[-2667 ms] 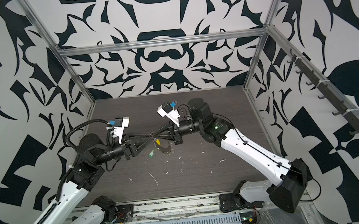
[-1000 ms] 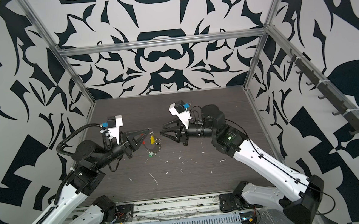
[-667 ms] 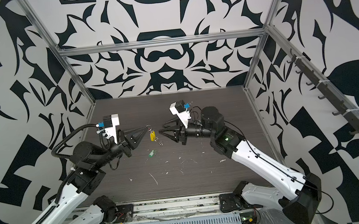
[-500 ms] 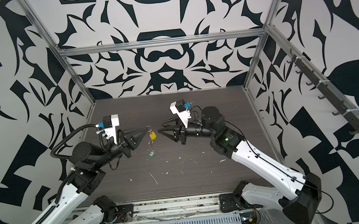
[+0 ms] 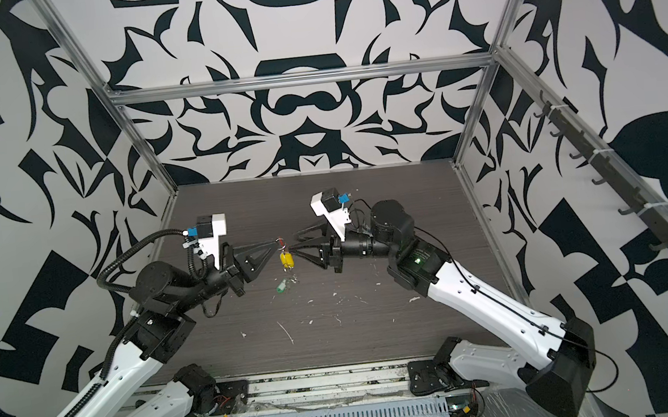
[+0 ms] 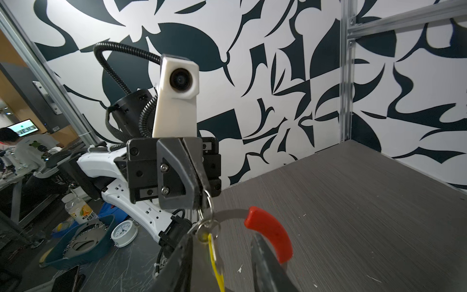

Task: Remove the keys from the keyring

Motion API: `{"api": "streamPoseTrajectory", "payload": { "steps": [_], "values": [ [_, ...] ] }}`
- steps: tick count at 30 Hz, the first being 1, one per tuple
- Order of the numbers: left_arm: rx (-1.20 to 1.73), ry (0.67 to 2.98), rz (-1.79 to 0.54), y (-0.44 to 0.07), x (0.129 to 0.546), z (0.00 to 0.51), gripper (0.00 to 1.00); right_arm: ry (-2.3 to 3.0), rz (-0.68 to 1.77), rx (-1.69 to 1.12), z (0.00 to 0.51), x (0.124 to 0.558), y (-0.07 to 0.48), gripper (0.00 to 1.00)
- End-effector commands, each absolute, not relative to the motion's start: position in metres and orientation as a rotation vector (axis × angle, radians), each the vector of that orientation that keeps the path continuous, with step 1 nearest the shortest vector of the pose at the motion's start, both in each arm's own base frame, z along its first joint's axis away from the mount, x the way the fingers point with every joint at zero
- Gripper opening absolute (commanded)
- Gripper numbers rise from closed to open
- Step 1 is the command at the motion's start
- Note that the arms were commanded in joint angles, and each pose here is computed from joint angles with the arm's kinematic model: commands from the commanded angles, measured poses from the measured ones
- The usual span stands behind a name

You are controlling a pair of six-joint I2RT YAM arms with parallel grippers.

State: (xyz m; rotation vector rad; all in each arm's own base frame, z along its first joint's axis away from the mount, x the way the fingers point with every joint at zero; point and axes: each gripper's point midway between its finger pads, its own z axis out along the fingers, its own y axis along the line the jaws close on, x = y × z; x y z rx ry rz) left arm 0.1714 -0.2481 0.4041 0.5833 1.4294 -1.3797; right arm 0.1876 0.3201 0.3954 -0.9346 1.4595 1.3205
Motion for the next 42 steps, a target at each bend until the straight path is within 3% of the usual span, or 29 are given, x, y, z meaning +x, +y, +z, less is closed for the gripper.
{"api": "streamPoseTrajectory", "payload": {
  "steps": [1,15,42],
  "values": [
    [0.519,1.524,-1.403,-0.245,0.172,0.415,0.00,1.383,1.233,-0.897,0.416,0.183,0.304,0.41],
    [0.444,1.860,-1.416,-0.246,0.170,0.396,0.00,1.474,1.226,-0.877,0.382,0.186,0.303,0.41],
    [0.556,1.842,-1.427,-0.250,0.159,0.395,0.00,1.490,1.312,-1.061,0.360,0.163,0.322,0.46]
  ]
}}
